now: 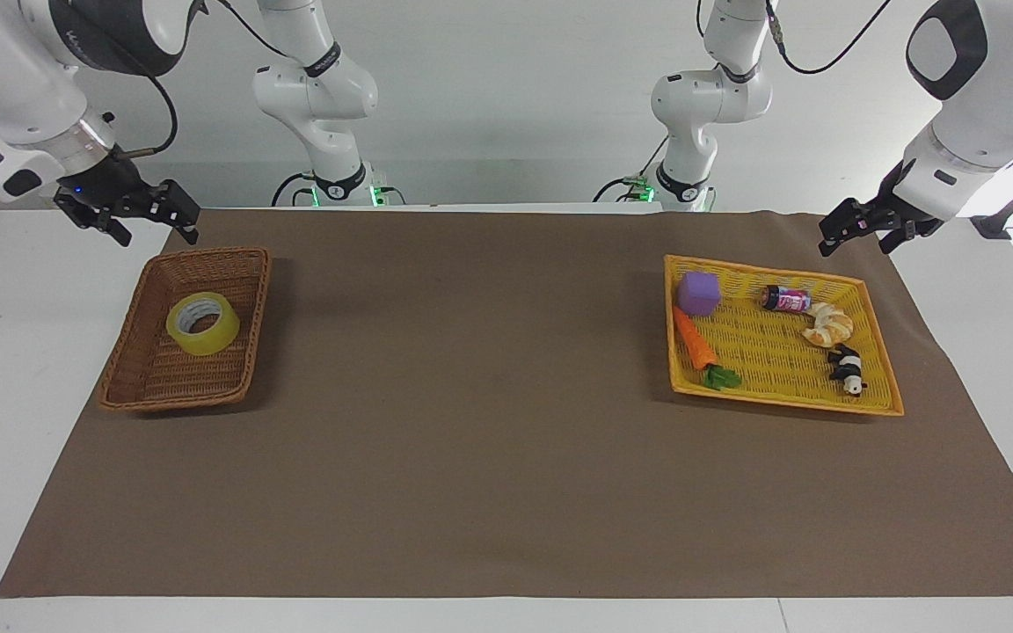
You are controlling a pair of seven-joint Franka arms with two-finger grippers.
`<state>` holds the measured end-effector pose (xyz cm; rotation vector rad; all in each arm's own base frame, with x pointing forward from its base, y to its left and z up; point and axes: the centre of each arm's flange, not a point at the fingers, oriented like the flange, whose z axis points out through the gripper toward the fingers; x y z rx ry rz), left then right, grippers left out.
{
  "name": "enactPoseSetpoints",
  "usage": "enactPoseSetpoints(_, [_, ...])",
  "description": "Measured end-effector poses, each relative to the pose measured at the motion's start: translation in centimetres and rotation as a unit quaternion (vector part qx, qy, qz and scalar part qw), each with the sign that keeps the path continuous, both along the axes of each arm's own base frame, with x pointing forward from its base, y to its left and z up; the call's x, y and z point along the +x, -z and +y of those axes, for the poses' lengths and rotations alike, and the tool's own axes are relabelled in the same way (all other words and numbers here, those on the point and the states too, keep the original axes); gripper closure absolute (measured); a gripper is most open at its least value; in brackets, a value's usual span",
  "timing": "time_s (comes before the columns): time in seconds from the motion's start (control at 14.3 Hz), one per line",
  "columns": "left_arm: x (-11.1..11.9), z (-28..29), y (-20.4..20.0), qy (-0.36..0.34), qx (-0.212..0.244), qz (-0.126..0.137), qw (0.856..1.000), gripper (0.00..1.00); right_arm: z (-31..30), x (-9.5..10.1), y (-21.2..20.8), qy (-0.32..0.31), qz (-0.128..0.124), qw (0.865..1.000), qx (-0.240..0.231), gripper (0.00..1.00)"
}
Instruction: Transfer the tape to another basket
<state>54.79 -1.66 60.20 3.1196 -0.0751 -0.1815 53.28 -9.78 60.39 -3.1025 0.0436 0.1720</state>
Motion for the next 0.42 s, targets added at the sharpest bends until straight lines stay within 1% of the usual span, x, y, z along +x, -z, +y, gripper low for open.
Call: enactPoseSetpoints(0.42, [-0.01,0.0,0.01,0.0,0.0,0.0,1.0,0.0,-0.22,0.0,-0.91,0.004,0.013,1.0,-0.003,0.0])
